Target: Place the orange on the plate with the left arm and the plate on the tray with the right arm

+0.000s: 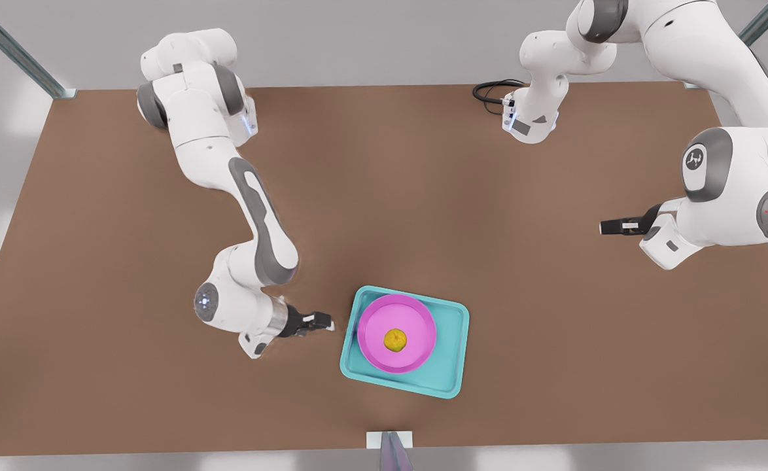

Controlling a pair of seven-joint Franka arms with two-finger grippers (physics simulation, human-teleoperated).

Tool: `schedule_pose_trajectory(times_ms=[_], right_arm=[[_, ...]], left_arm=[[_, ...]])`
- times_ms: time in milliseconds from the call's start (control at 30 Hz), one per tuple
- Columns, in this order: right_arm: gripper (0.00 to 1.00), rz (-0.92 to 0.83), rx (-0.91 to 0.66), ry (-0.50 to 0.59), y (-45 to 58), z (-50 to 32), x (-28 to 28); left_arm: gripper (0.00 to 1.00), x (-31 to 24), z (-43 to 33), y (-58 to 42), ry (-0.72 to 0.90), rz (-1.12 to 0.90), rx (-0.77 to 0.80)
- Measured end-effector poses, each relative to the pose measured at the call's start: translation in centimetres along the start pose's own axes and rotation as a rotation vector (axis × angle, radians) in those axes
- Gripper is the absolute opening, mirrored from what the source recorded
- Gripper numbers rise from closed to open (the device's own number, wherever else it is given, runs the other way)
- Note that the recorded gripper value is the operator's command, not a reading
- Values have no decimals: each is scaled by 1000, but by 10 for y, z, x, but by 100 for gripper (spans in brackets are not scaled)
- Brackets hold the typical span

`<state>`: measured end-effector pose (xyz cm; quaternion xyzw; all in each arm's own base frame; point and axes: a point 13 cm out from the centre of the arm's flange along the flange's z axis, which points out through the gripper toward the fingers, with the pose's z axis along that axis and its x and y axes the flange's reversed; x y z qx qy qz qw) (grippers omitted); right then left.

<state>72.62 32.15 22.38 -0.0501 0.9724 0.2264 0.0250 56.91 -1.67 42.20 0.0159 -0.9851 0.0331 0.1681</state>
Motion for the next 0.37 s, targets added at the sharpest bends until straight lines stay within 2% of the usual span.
schedule_pose_trajectory(times_ms=[100, 200, 267, 367], right_arm=[[100, -134, 257, -21, -31, -170, 19], [100, -140, 381, -38, -60, -293, 53], [100, -126, 412, -6, -73, -340, 91], [100, -119, 438, 72, -84, -352, 124]], left_arm=[[100, -2, -1, -1, -2, -1, 0], [100, -4, -4, -1, -8, -1, 0], [100, -4, -4, -1, -8, -1, 0], [100, -1, -4, -1, -1, -1, -1]])
